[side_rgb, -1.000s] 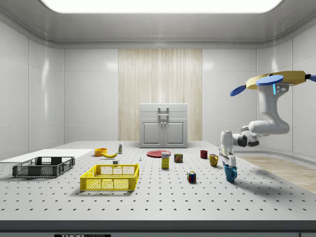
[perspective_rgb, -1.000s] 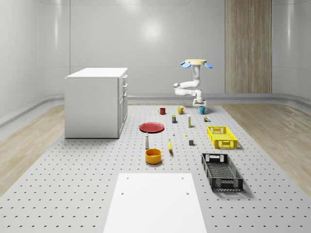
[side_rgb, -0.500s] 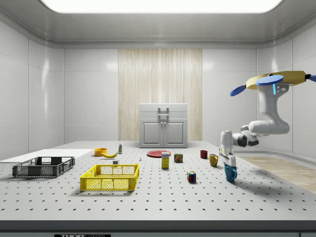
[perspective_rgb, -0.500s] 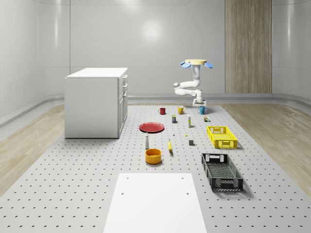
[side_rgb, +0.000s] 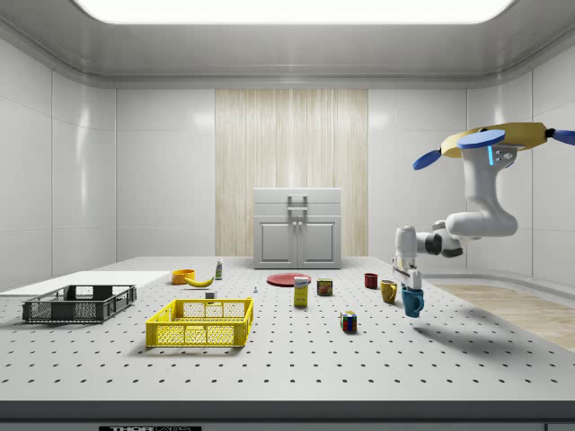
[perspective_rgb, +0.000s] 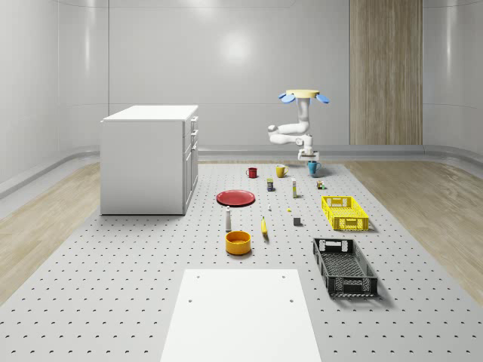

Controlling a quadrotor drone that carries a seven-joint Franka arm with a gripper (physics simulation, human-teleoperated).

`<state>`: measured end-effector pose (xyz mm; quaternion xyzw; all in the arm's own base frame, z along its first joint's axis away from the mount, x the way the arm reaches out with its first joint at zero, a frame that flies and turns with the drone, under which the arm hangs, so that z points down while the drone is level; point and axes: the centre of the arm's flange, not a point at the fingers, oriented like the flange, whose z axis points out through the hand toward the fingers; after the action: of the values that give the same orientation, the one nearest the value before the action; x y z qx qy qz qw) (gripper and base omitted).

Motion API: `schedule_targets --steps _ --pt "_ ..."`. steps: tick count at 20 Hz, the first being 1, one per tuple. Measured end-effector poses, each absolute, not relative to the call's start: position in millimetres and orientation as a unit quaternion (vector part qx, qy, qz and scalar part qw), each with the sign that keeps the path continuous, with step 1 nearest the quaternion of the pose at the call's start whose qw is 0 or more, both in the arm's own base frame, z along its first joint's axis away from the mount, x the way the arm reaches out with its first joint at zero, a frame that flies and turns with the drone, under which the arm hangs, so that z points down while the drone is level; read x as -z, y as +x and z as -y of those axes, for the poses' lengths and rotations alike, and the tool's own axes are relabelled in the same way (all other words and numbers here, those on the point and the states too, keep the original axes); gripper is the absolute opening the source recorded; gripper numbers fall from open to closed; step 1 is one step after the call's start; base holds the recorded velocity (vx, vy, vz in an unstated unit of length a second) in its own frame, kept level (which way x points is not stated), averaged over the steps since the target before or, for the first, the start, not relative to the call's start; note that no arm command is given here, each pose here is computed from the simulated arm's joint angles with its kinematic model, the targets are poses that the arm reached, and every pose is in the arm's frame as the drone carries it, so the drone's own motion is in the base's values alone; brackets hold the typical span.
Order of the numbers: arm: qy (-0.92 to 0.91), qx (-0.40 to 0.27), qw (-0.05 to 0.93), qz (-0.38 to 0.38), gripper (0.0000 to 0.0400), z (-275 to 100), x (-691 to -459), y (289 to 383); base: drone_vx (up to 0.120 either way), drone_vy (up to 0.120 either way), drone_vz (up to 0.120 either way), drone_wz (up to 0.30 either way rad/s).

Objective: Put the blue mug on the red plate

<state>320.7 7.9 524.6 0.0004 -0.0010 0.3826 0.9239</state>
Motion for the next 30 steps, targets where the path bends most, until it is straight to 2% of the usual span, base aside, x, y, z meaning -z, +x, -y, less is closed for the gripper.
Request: schedule_targets --steps 17,24,27,30 --pt "0.000 -0.383 0.924 0.001 0.0100 -7.9 -516.9 320.8 0.120 -0.120 0.120 0.000" --pt "0.000 -0.383 0.924 0.001 0.0100 -8.0 -516.8 320.8 0.120 -0.120 0.080 0.000" --pt "0.000 -0.383 0.924 0.001 0.0100 -8.0 -516.7 320.8 0.120 -0.120 0.000 0.000" --pt "0.000 -0.383 0.924 0.001 0.0100 -8.0 -516.7 320.8 0.120 -0.120 0.120 0.000"
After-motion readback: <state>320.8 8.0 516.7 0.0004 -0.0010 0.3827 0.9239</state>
